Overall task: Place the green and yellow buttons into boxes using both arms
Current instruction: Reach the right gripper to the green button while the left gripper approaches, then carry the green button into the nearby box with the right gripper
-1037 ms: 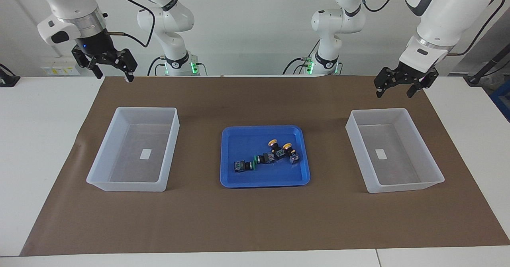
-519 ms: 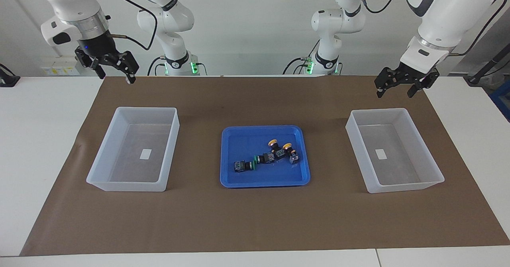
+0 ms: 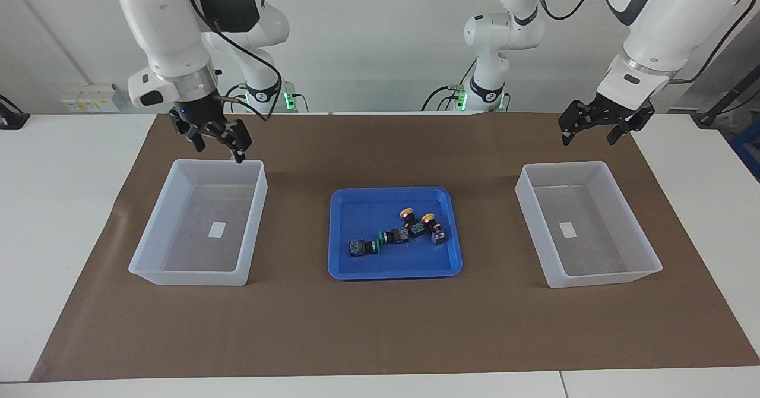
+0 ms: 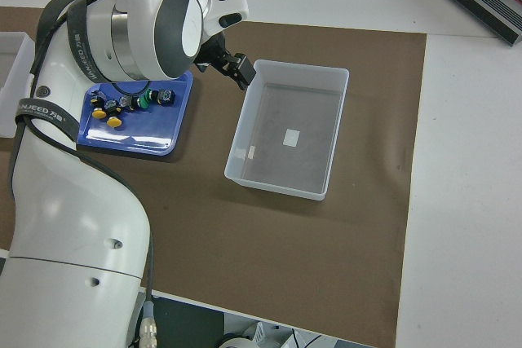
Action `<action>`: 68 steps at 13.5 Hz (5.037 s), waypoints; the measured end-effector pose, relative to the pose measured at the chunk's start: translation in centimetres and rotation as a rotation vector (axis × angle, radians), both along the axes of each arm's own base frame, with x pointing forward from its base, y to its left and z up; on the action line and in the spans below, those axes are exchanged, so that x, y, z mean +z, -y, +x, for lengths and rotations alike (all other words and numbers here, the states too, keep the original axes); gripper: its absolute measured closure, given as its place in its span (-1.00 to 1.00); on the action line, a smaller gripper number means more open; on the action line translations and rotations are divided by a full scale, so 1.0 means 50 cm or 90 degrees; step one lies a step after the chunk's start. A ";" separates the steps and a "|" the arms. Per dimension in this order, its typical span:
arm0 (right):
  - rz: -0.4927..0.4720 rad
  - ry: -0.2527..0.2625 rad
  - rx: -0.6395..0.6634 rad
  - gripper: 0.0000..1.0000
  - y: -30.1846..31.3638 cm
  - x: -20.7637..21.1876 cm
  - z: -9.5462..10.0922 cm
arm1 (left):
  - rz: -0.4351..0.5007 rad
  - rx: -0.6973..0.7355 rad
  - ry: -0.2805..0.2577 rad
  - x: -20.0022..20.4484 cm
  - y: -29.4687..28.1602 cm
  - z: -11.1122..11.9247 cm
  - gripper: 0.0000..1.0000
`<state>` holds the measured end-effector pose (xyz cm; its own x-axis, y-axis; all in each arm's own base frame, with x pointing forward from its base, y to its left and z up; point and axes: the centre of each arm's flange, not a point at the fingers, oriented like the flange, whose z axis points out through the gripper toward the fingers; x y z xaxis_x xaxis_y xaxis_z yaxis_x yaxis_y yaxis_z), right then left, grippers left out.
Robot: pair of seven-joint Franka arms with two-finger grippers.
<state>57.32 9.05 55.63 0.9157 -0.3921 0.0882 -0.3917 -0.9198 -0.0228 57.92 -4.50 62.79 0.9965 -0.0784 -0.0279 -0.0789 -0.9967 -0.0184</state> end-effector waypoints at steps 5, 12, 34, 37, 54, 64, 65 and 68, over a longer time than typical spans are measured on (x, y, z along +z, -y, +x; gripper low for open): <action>0.023 0.036 -0.070 -1.00 -0.186 -0.181 0.079 | -0.004 0.030 0.001 -0.010 -0.043 -0.016 -1.00; 0.078 0.044 -0.219 -1.00 -0.449 -0.389 0.103 | -0.017 0.089 0.060 -0.091 0.070 -0.049 -1.00; 0.072 0.028 -0.245 0.21 -0.473 -0.488 0.108 | -0.137 0.306 0.086 -0.560 0.483 0.049 -0.62; 0.074 0.039 -0.237 0.21 -0.420 -0.344 0.113 | -0.121 0.318 0.060 -0.582 0.500 0.026 -0.61; -0.015 -0.030 0.144 0.21 0.271 -0.216 0.057 | -0.102 0.379 0.036 -0.643 0.498 -0.012 -0.08; -0.003 -0.036 0.231 0.21 0.312 -0.468 -0.024 | -0.097 0.381 0.030 -0.596 0.498 0.008 0.36; 0.002 -0.031 0.226 0.21 0.308 -0.472 -0.025 | -0.094 0.382 0.025 -0.565 0.499 0.021 0.36; 0.003 -0.017 0.218 -0.44 0.308 -0.470 -0.022 | -0.086 0.393 0.017 -0.467 0.474 0.064 0.36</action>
<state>56.24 -6.36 32.13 0.9962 -0.0617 0.0610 -0.0605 -0.9979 -0.0211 61.13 -28.19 39.47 0.8592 0.5107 -0.0329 0.5108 -0.8518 0.1163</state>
